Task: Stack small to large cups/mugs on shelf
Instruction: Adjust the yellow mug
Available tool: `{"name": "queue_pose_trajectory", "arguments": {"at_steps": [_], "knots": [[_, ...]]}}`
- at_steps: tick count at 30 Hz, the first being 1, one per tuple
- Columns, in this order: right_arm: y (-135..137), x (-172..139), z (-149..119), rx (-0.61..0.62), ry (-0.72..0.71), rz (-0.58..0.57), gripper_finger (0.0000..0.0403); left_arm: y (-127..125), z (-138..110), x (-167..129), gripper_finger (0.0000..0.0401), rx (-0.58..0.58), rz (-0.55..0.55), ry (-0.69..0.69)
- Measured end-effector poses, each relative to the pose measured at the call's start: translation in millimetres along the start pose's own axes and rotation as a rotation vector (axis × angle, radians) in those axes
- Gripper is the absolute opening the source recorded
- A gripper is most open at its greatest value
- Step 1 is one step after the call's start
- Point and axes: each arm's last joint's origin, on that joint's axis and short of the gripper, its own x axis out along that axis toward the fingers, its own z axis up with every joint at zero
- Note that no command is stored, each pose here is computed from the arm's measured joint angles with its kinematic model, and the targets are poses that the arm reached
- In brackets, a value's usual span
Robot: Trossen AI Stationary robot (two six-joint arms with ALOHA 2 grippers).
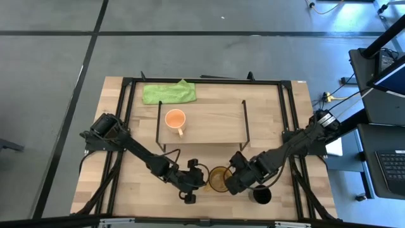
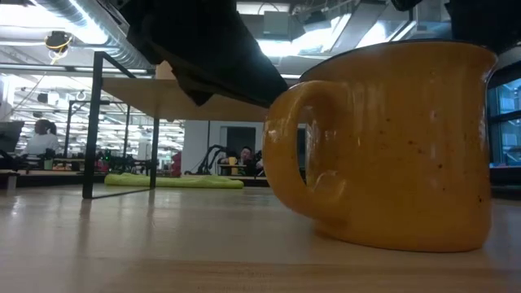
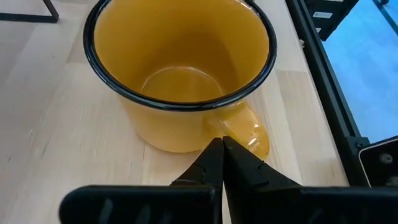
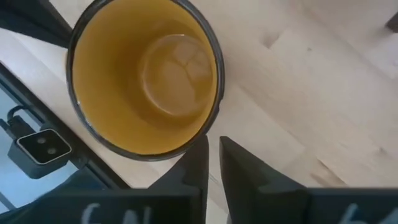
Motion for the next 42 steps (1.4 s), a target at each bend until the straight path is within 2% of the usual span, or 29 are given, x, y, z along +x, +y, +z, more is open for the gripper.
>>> {"name": "queue_pose_trajectory", "arguments": {"at_steps": [8,17,23,36,42], "knots": [[-11.1,19.0,-3.2,0.013,0.090,-0.013,0.0006,-3.4,-7.2,10.6,0.0000,-0.029,-0.016,-0.009],[-9.8,20.9,-0.7,0.000,0.089,0.012,0.0004,-5.7,-8.0,10.7,0.0000,-0.050,-0.019,-0.016],[-4.9,21.9,10.2,-0.020,0.061,0.076,0.0003,-6.3,-7.4,10.5,0.0000,-0.070,-0.006,-0.034],[-9.0,26.2,41.8,-0.095,0.009,0.084,0.0003,-18.2,-12.4,5.1,0.0000,-0.133,0.039,-0.078],[-4.9,40.2,49.2,-0.121,0.001,0.100,0.0003,-20.8,-13.1,4.1,0.0000,-0.156,0.030,-0.086]]}}
